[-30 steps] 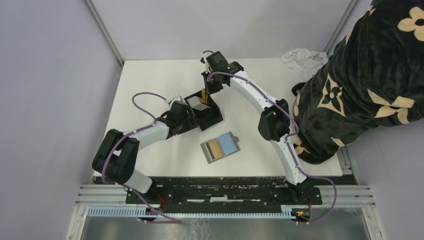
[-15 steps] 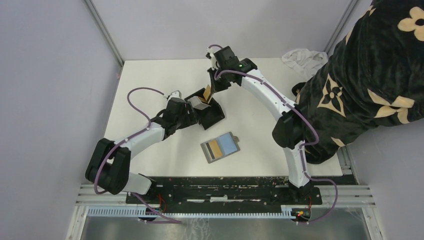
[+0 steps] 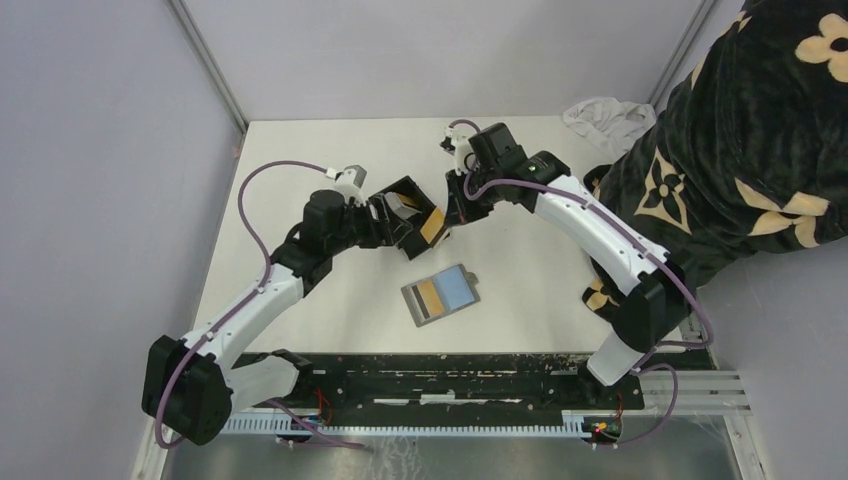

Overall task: Put the credit cards into the card holder
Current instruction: Pick up the credit card from the storage box.

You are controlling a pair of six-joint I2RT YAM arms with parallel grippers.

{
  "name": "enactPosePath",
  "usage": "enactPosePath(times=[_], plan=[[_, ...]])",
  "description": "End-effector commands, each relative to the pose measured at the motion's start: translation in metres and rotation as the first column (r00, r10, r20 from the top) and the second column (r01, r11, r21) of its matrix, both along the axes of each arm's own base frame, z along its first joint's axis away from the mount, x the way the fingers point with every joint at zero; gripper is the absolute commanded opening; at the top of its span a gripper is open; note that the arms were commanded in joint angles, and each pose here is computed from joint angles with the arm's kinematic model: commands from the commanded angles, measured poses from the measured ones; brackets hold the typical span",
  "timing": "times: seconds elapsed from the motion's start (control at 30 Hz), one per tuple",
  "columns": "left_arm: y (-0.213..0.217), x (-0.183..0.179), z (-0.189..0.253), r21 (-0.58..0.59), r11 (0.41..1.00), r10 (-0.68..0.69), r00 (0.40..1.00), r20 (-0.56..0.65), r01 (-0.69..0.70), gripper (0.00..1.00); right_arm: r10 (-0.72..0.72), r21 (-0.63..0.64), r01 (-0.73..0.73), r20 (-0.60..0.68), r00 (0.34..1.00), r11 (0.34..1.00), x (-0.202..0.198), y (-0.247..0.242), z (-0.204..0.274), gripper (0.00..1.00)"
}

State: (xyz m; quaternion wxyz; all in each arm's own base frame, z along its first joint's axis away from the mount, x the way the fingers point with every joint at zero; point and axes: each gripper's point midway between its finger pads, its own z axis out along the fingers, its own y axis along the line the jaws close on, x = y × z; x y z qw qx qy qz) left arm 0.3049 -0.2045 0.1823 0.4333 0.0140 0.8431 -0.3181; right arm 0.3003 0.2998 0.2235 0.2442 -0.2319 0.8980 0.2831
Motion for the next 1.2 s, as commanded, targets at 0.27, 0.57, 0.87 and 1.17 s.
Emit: enactPosePath(times=[0.27,0.57,0.87,1.17], plan=[[-0.05,-0.08,0.064,-0.179,0.835,-0.496,0.853,0.165,0.52,0.81,0.169,0.285,-0.142,-0.073,0.983,0.948,-0.083,0.004,0.036,0.01],[-0.049,-0.102,0.062,-0.201,0.793,-0.554,0.818,0.155,0.575,0.8,0.246,0.391,-0.174,-0.141,0.959,0.904,-0.107,0.01,0.041,0.01],[-0.05,-0.113,0.054,-0.228,0.763,-0.592,0.796,0.128,0.604,0.77,0.315,0.466,-0.202,-0.179,0.932,0.862,-0.116,0.018,0.047,0.01],[-0.052,-0.122,0.052,-0.268,0.731,-0.623,0.774,0.116,0.628,0.54,0.345,0.476,-0.216,-0.203,0.916,0.853,-0.116,0.023,0.041,0.01]])
